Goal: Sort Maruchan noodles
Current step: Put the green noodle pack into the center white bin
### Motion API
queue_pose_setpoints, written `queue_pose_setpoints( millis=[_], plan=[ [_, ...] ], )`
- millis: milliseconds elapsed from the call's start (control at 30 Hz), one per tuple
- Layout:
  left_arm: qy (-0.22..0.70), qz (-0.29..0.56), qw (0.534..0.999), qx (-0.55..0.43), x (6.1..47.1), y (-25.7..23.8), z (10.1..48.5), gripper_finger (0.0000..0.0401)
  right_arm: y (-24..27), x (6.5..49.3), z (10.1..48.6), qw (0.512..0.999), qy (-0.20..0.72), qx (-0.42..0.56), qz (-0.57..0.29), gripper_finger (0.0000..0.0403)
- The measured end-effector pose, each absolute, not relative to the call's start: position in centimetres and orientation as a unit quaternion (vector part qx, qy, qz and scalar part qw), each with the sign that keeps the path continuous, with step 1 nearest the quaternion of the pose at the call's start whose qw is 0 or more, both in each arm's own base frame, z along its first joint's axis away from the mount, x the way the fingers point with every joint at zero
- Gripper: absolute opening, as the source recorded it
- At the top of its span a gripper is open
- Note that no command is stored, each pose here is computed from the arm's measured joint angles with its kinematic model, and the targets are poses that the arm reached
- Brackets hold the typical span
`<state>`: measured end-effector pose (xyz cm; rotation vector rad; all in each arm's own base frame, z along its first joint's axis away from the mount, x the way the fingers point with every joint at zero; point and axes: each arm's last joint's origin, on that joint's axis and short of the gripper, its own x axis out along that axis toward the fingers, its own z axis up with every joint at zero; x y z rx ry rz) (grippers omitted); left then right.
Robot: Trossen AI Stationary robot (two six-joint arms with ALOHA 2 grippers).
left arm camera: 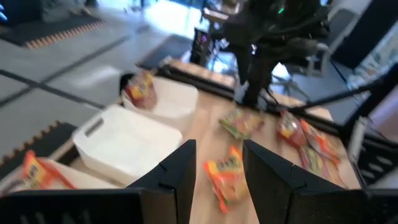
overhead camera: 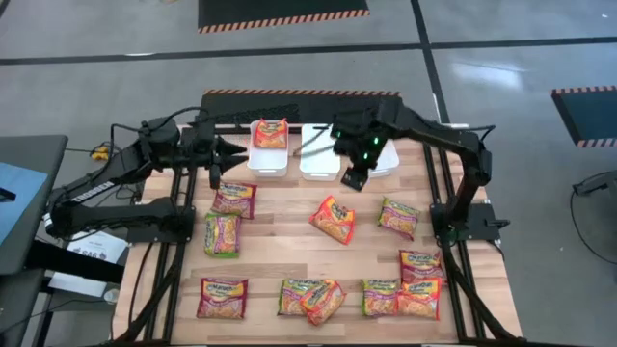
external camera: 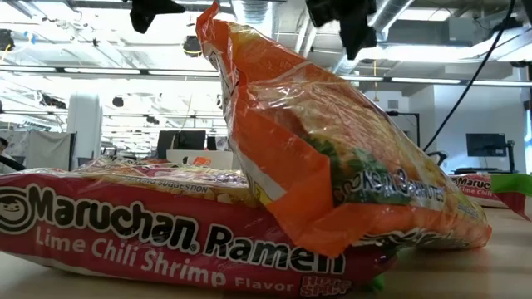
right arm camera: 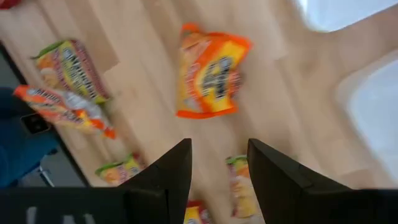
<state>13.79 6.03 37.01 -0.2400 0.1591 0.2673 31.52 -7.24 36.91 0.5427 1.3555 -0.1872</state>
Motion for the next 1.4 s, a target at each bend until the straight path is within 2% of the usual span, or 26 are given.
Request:
queue_pose_setpoints(
  millis=[300, 533, 700, 900, 1067, 1400],
  plan=[
    [0.147, 0.049, 0.973, -0.168, 13.7, 5.4, 35.7, 0.0116, 1.5, 32.4, 36.2, 0.722, 0.65, 0.223, -0.077, 0.0179],
    [0.175, 0.033, 0.968, -0.175, 13.6, 5.1, 35.2, 0.0116, 7.5, 31.6, 32.9, 0.676, 0.704, 0.205, -0.079, 0.0179],
    [0.177, 0.028, 0.971, -0.16, 13.6, 5.1, 35.2, 0.0116, 10.7, 31.3, 30.9, 0.657, 0.718, 0.225, -0.04, 0.0179],
    [0.177, 0.029, 0.971, -0.16, 13.6, 5.1, 35.2, 0.0116, 13.0, 30.4, 29.2, 0.639, 0.736, 0.221, -0.008, 0.0178],
    [0.177, 0.03, 0.97, -0.162, 13.6, 5.1, 35.2, 0.0116, 13.8, 29.1, 27.8, 0.617, 0.758, 0.213, 0.011, 0.016],
    [0.175, 0.088, 0.964, -0.181, 13.6, 5.4, 35.1, 0.0116, 12.4, 23.7, 27.7, 0.636, 0.743, 0.208, 0.028, 0.0129]
  ],
)
